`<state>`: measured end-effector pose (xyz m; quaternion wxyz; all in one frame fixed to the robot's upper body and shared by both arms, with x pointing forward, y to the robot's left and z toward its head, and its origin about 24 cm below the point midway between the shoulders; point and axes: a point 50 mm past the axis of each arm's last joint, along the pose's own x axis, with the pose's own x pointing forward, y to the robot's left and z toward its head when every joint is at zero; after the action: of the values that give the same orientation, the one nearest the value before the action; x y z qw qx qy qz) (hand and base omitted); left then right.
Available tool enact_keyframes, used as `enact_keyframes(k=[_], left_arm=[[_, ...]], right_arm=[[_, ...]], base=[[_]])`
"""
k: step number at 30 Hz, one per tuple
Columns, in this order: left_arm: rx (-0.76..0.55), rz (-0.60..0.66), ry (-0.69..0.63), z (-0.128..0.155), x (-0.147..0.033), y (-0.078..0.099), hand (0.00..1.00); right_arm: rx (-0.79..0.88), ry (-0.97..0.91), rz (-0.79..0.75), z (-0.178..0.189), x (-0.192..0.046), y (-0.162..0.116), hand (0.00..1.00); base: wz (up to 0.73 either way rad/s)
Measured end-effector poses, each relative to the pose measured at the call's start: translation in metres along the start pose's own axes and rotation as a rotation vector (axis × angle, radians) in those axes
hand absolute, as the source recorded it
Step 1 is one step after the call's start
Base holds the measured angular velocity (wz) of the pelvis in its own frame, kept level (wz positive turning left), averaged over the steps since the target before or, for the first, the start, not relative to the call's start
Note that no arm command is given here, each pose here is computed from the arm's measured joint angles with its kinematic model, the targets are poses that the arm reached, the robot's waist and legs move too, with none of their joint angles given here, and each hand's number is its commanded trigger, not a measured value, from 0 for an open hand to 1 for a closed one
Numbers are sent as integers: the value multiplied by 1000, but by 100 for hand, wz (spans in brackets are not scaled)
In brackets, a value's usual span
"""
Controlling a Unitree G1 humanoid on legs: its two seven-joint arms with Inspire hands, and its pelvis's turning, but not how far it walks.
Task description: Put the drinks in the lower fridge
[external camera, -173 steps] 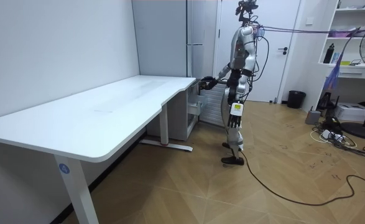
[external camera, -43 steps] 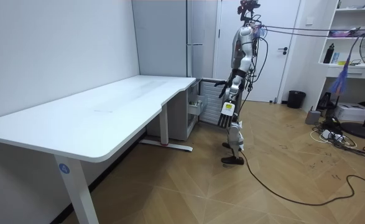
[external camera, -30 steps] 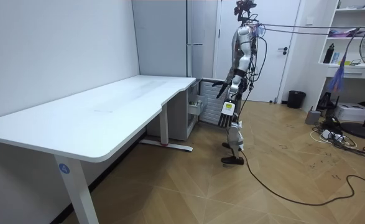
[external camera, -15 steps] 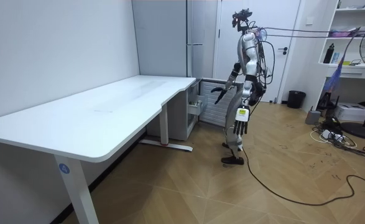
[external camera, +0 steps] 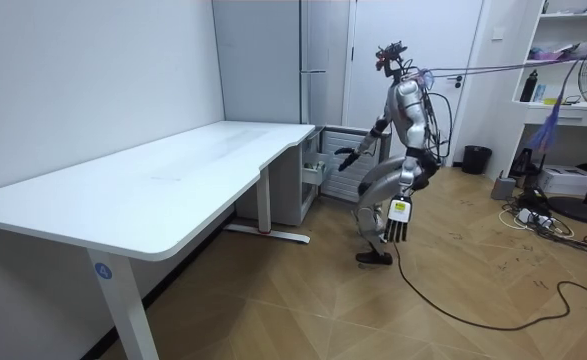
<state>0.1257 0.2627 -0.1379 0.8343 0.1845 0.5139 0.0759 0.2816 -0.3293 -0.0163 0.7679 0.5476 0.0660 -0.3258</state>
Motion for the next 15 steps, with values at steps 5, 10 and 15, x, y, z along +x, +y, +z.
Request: enact_keyframes(k=[5, 10, 15], left_arm=[[-12, -26, 18, -8, -2, -1, 0], [-9, -33, 12, -11, -4, 1, 0], [-11, -49, -35, -6, -7, 0, 0]], right_arm=[[7, -36, 86, 15, 3, 26, 0], [-18, -23, 96, 12, 4, 34, 0], [-17, -20, 96, 11, 4, 35, 0]], base=[[10], [5], [2]])
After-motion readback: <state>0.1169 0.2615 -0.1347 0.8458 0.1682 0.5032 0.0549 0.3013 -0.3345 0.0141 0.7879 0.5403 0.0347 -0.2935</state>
